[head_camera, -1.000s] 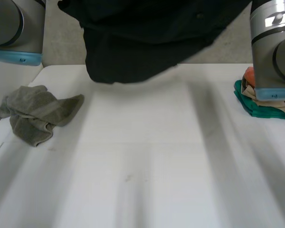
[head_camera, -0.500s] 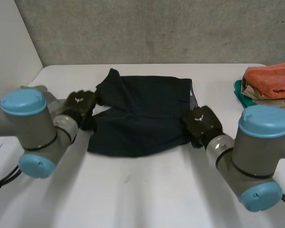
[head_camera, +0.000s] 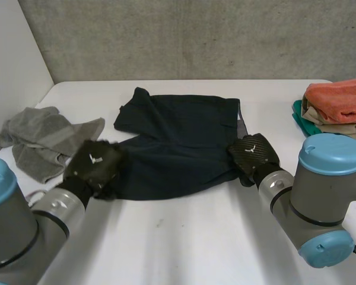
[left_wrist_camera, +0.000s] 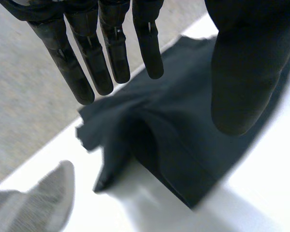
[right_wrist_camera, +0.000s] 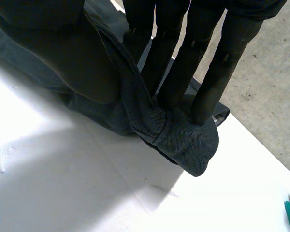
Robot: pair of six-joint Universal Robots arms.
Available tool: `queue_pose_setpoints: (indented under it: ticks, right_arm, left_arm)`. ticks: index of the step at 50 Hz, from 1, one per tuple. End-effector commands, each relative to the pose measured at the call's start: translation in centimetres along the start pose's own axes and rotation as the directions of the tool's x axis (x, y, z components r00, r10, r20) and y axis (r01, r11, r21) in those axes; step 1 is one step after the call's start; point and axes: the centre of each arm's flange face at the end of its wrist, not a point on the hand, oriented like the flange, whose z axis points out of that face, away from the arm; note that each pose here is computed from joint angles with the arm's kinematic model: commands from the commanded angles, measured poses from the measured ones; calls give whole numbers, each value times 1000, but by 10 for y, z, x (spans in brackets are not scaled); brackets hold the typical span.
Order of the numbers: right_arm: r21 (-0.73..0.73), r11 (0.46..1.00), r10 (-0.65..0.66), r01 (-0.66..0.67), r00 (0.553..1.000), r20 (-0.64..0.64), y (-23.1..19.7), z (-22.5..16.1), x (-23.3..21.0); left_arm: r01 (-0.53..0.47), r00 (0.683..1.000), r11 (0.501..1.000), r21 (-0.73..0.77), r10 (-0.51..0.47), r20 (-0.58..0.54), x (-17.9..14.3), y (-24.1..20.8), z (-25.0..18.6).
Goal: Fold the laundry.
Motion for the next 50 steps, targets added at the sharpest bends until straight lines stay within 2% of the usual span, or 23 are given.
queue_pose_setpoints:
  ticks: [1,14,34,42,45,50]
  right_arm:
    - [1,1000,-1,1,1000,5,0,-1,-2]
    - [-6,1000,-2,2,1000,10,1,-2,-3]
    - [-10,1000,-7,7,1000,7,3,-1,-2]
    - [-2,1000,-12,12,1000,-5,0,0,2]
    - [-4,1000,-26,26,1000,-1,-4,-1,3]
    - [-52,981,-183,185,982,40,-32,-28,14]
  left_arm:
    - [-29,998,992,-121,22,-60,14,36,16]
    - [-35,998,991,-130,28,-56,11,48,58]
    - [-41,999,996,-84,38,-36,5,41,86]
    - [-43,999,996,-84,40,-36,6,37,80]
    - [-48,998,997,-61,46,-32,3,18,67]
    - [-61,995,989,-134,49,-89,7,-1,20]
